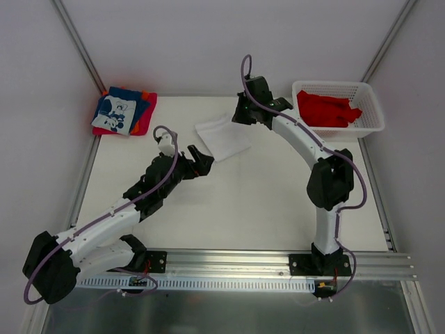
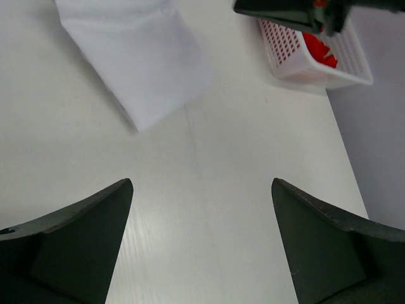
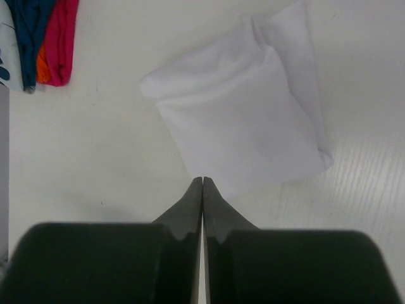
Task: Fold and stack the t-shirts
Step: Fold the tshirt
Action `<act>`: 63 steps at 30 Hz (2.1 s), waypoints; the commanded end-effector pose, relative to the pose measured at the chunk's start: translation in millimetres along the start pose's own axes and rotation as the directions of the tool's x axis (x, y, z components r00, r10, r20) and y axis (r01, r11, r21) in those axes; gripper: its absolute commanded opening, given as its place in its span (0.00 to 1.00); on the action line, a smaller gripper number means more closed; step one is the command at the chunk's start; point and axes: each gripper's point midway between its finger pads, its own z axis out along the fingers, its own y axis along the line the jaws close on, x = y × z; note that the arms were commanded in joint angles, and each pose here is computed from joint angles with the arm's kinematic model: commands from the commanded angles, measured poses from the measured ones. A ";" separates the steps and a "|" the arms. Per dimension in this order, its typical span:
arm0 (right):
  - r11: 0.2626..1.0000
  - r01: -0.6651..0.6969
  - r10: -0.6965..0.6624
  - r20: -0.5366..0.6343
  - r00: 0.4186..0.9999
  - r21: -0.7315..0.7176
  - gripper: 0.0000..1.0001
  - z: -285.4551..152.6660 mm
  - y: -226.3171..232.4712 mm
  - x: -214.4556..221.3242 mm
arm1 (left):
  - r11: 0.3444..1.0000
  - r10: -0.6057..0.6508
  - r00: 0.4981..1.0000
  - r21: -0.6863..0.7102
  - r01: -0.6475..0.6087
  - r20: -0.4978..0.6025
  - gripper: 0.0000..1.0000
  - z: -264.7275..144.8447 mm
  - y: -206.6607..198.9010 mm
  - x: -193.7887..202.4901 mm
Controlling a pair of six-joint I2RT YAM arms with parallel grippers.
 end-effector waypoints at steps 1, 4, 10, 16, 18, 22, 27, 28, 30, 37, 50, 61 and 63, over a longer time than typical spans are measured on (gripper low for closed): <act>0.998 -0.013 0.007 -0.104 0.995 -0.057 0.00 33.0 7.0 23.6 | 1.000 -0.024 0.999 -0.016 0.024 -0.027 0.92 -28.0 0.3 19.3; 0.997 -0.028 0.020 -0.108 0.994 -0.073 0.01 47.1 12.2 21.6 | 0.999 -0.016 1.000 -0.028 0.015 -0.023 0.92 -43.2 5.0 24.6; 0.996 -0.032 0.024 -0.097 0.995 -0.089 0.00 61.5 22.2 9.3 | 0.999 -0.018 1.000 -0.032 0.018 -0.002 0.91 -58.1 9.2 20.8; 0.996 -0.031 0.022 -0.099 0.995 -0.087 0.00 72.8 18.0 7.3 | 0.999 -0.014 0.999 -0.048 0.013 -0.033 0.91 -56.9 16.1 34.0; 0.995 -0.043 0.033 -0.109 0.993 -0.085 0.01 79.5 13.5 9.9 | 0.999 -0.013 0.999 -0.053 0.011 -0.043 0.91 -55.9 16.9 38.3; 0.992 -0.072 0.059 -0.122 0.991 -0.105 0.01 91.7 12.4 15.5 | 0.998 -0.008 0.999 -0.060 0.006 -0.043 0.91 -55.0 17.0 39.3; 0.987 -0.100 0.082 -0.137 0.987 -0.126 0.01 105.8 14.1 23.4 | 0.998 0.001 0.999 -0.066 -0.004 -0.038 0.91 -53.0 16.5 36.8; 0.987 -0.101 0.083 -0.135 0.987 -0.126 0.00 108.1 13.1 23.1 | 0.998 0.000 0.999 -0.062 -0.003 -0.040 0.91 -52.7 14.9 36.4; 0.986 -0.106 0.087 -0.144 0.986 -0.131 0.01 116.6 11.5 27.6 | 0.998 0.002 0.999 -0.058 -0.004 -0.044 0.91 -51.9 13.0 37.1; 0.971 -0.172 0.148 -0.145 0.978 -0.165 0.01 151.7 4.4 28.7 | 0.998 0.013 0.998 -0.062 -0.016 -0.053 0.91 -50.8 11.9 41.8; 0.951 -0.247 0.234 -0.087 0.968 -0.188 0.01 186.5 -26.5 6.2 | 0.997 0.052 0.995 -0.047 -0.056 -0.082 0.90 -55.7 0.5 60.4; 0.971 -0.217 0.212 -0.063 0.975 -0.101 0.01 158.9 -52.7 7.2 | 0.992 0.117 0.982 -0.035 -0.124 -0.151 0.91 -49.0 -14.0 86.2; 0.973 -0.219 0.214 -0.081 0.974 -0.066 0.01 148.3 -64.3 24.9 | 0.991 0.121 0.981 -0.036 -0.128 -0.150 0.91 -49.0 -14.4 86.1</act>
